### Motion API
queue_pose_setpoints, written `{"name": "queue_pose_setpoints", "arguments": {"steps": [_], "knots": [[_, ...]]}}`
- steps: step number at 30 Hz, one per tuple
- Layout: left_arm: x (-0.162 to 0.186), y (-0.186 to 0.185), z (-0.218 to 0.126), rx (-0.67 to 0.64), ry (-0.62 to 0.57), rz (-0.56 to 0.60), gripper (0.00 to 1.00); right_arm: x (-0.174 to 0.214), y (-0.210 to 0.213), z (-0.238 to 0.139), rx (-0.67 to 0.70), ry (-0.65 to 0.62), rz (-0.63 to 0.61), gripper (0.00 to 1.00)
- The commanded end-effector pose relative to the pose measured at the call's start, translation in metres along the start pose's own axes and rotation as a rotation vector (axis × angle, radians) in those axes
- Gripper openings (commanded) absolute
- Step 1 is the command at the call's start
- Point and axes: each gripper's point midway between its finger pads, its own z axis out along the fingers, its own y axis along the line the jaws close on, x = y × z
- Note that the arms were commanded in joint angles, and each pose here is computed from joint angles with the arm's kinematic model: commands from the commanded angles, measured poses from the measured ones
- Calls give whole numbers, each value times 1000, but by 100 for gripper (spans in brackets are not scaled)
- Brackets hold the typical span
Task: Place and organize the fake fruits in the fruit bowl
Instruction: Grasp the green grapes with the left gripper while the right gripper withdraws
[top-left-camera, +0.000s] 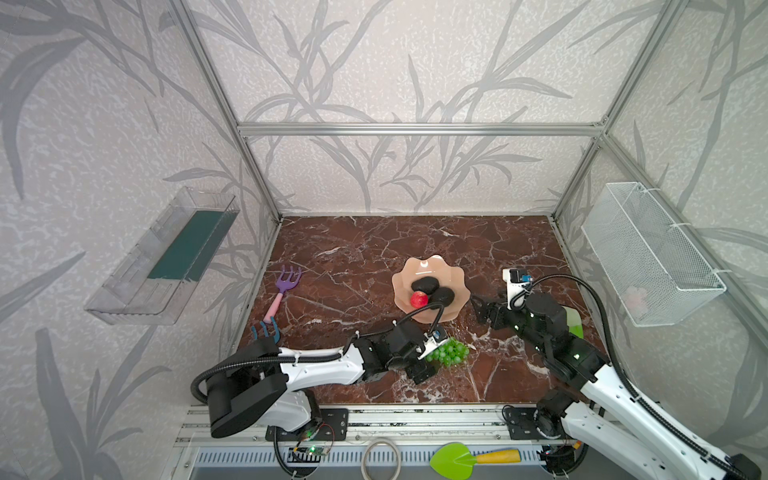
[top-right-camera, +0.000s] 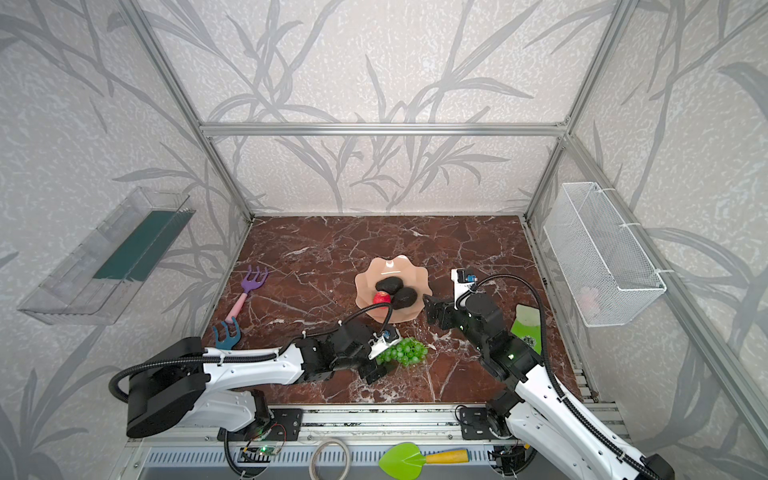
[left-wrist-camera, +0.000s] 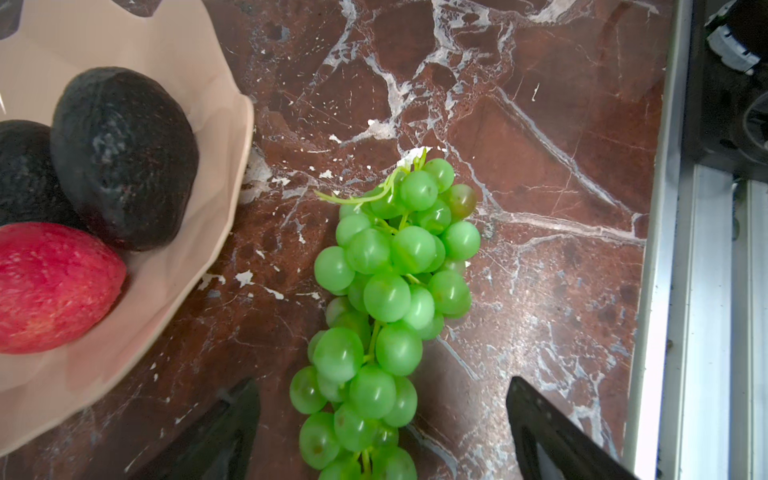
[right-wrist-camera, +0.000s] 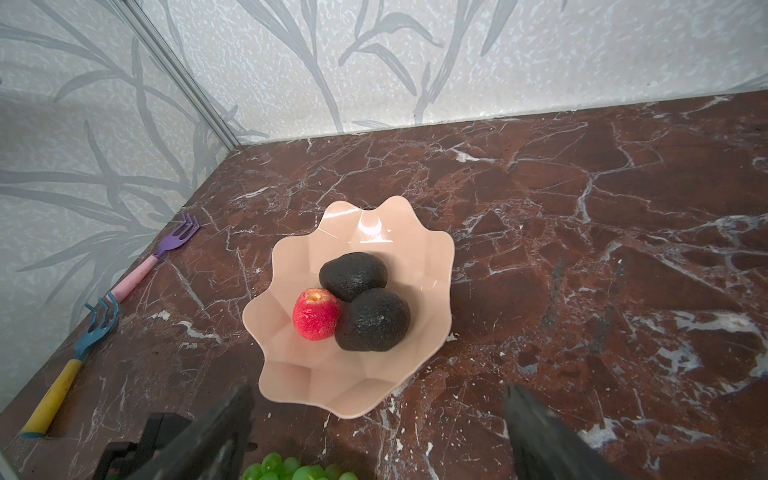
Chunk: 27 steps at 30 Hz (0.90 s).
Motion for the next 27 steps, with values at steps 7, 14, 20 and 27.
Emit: {"name": "queue_pose_setpoints", "arguments": {"steps": [7,14,20,27], "knots": [[-8,6,28,-31,-32,25,93,2,-9,-12,35,-8,-28,93],[-9,6,45,-32,-41,9,93,2,-11,-15,42,-14,-34,93],[-8,7,51,-33,-57,-16,92,1,-12,-16,44,-18,-34,93],[-6,7,42,-37,-90,-29,64,0,-12,-17,49,-23,-32,93]]}}
